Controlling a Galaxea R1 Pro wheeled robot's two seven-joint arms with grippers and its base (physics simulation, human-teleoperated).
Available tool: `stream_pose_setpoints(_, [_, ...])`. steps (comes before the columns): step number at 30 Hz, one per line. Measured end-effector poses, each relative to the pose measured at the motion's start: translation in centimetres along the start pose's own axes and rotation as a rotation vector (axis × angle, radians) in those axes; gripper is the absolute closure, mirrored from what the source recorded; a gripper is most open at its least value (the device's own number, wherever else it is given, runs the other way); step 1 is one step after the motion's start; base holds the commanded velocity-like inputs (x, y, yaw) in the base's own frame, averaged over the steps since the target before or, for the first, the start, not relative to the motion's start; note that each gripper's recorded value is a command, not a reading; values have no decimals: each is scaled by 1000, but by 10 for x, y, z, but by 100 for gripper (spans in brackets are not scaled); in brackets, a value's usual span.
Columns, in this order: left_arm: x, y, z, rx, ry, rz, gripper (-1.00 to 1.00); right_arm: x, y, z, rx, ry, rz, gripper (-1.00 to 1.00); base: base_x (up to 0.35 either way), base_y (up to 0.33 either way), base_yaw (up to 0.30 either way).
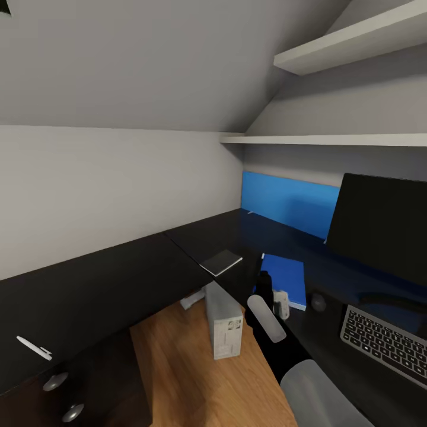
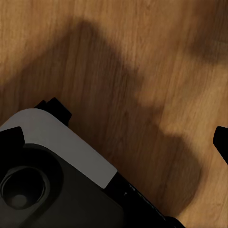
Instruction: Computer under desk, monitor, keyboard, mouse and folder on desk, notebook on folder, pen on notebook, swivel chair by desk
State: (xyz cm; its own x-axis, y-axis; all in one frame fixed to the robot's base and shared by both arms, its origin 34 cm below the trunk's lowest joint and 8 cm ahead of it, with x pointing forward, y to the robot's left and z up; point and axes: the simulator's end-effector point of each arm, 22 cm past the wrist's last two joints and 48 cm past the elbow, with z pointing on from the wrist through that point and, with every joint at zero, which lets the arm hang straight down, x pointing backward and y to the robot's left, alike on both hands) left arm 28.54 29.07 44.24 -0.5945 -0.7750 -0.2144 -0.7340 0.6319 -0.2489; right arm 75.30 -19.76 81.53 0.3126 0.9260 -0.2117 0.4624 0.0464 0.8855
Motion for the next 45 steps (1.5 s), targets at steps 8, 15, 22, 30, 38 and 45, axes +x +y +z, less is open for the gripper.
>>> stream_pose_setpoints(8, [-3, -3, 0, 7, -7, -3, -100, 36, 34, -25, -107, 102, -65, -100, 0, 0, 0])
stream_pose_setpoints(15, [-16, -10, -13, 12, -33, -18, -100, 91, 58, -52, -185, 382, -306, -100, 0, 0, 0])
stream_pose_setpoints(22, [-21, -14, -25, 12, -38, -19, -100, 97, 79, -63, -237, 494, -477, -100, 0, 0, 0])
stream_pose_setpoints(30, [-24, -20, -39, 15, -38, -16, -100, 109, 89, -78, -264, 584, -637, -100, 0, 0, 0])
stream_pose_setpoints(38, [-28, -25, -52, 18, -38, -18, -100, 95, 107, -74, -289, 521, -757, -100, 0, 0, 0])
stream_pose_setpoints(45, [-32, 3, -73, 5, -132, -55, -100, 97, 106, -81, -270, 563, -963, -100, 0, 0, -19])
